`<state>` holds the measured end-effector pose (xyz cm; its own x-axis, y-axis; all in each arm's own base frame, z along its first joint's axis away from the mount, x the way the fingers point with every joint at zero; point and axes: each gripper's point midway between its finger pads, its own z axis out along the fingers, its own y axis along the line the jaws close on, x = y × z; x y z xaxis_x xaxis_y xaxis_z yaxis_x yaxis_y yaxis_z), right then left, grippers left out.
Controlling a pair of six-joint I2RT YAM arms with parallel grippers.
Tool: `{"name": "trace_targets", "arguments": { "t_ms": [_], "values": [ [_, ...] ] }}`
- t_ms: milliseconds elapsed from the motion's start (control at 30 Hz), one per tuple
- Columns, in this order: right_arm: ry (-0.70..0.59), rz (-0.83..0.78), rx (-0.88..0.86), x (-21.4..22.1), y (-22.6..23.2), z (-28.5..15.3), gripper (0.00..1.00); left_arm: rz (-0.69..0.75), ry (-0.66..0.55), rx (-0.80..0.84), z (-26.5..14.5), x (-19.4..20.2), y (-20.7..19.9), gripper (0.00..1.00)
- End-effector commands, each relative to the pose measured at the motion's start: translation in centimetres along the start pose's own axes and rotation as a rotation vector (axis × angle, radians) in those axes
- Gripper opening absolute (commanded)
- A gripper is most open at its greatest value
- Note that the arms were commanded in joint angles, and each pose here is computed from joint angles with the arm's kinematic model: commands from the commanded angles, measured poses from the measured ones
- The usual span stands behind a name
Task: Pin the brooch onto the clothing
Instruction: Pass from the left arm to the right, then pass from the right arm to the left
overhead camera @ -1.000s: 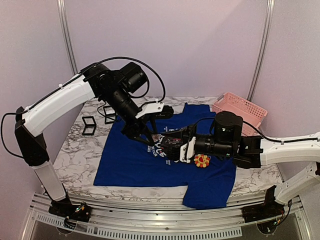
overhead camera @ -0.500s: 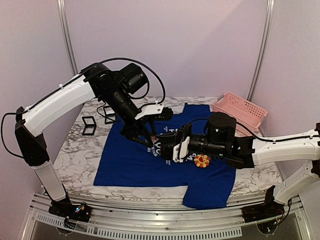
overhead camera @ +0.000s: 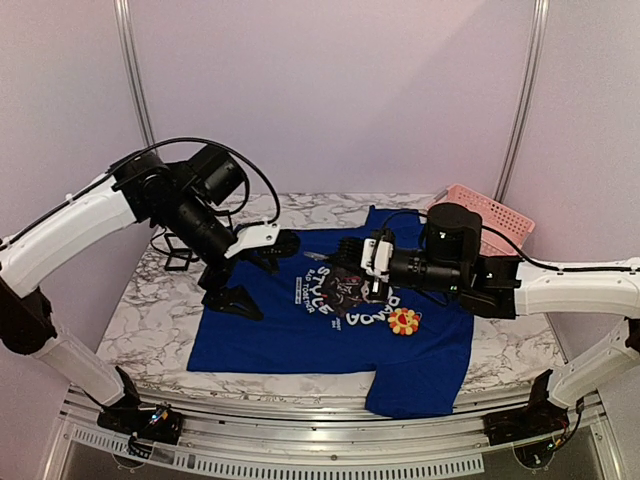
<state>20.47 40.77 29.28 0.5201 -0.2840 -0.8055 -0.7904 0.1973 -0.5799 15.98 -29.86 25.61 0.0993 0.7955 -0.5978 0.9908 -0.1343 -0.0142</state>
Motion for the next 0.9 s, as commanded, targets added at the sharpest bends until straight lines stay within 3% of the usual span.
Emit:
{"name": "trace_targets", "arguments": {
  "t_ms": [0, 200, 333, 533, 633, 867],
  "values": [
    [-0.026, 0.386, -0.142, -0.1, 0.5, -1.8, 0.0, 0.098, -0.236, -0.247, -2.8, -3.1, 1.9, 1.0],
    [-0.114, 0.777, -0.37, -0.9, 1.4, -3.7, 0.0, 0.022, -0.4, -0.208, -1.6, -5.1, 1.6, 0.98],
    [-0.101, 0.872, -0.457, -1.3, 2.0, -3.8, 0.0, -0.056, -0.452, -0.192, -0.7, -6.2, 2.7, 0.77],
    [-0.032, 0.914, -0.506, -0.5, 2.4, -2.8, 0.0, -0.061, -0.499, -0.171, 0.1, -7.2, 3.3, 0.63],
    [-0.041, 0.902, -0.502, -0.5, 2.1, -2.5, 0.0, -0.09, -0.532, -0.166, 0.3, -7.5, 3.6, 0.49],
    [0.01, 0.88, -0.464, 0.2, 1.4, -1.6, 0.0, -0.129, -0.57, -0.136, 0.9, -7.8, 3.7, 0.34]
  ]
}}
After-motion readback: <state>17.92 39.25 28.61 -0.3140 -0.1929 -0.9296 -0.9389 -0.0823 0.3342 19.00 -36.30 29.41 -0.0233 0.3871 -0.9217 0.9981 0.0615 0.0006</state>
